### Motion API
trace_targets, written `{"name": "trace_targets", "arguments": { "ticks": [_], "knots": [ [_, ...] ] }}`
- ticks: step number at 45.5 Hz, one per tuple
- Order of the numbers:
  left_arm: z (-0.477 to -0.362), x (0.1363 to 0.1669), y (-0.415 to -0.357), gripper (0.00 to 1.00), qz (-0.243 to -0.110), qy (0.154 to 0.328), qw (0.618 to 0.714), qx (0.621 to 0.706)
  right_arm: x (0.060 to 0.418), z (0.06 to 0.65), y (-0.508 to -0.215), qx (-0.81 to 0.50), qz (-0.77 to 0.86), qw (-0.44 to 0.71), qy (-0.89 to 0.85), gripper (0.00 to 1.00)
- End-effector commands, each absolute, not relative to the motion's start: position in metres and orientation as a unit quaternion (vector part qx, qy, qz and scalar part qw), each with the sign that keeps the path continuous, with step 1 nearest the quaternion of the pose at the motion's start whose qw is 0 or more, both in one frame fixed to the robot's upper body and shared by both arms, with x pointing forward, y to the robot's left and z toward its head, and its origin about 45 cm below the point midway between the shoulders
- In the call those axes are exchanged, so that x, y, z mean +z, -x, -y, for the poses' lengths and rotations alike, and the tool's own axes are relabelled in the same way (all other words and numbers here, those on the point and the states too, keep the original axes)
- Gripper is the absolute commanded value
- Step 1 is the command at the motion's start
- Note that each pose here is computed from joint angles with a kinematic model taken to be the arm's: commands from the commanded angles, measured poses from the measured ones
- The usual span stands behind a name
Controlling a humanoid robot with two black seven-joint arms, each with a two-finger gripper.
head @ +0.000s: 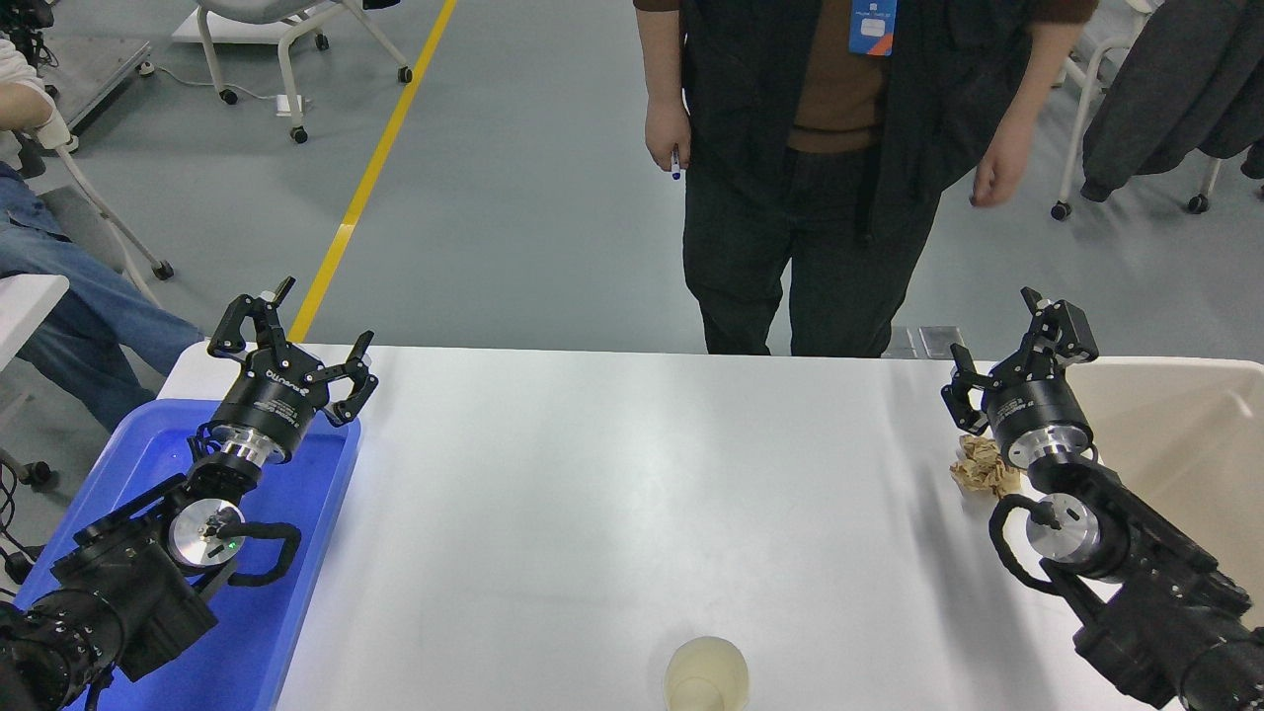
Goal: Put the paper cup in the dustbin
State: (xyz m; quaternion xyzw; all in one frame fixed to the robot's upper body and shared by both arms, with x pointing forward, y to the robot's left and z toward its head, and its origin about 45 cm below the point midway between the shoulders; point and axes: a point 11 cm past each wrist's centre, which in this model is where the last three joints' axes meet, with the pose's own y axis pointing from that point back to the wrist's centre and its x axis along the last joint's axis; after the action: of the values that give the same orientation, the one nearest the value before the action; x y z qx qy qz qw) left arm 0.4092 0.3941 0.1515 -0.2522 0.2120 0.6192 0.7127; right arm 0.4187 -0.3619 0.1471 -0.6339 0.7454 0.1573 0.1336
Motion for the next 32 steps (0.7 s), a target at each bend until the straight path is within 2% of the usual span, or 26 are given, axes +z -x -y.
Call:
{"name": "trace_targets", "arguments": {
  "ticks": [1,32],
  "knots": [
    [-0.3943,0.1517,-0.4092,1.00,-0.212,0.253,0.7122,0.6196,0.1474,0.3620,-0.4189,0.157,-0.745,0.133,0.634,1.00],
    [-0.3943,0.1517,-0.4092,1.00,-0.212,0.253,0.7122,0.6196,0.1520,0.3652,-0.4209,0.152,-0.746,0.135,0.635,1.00]
  ]
}}
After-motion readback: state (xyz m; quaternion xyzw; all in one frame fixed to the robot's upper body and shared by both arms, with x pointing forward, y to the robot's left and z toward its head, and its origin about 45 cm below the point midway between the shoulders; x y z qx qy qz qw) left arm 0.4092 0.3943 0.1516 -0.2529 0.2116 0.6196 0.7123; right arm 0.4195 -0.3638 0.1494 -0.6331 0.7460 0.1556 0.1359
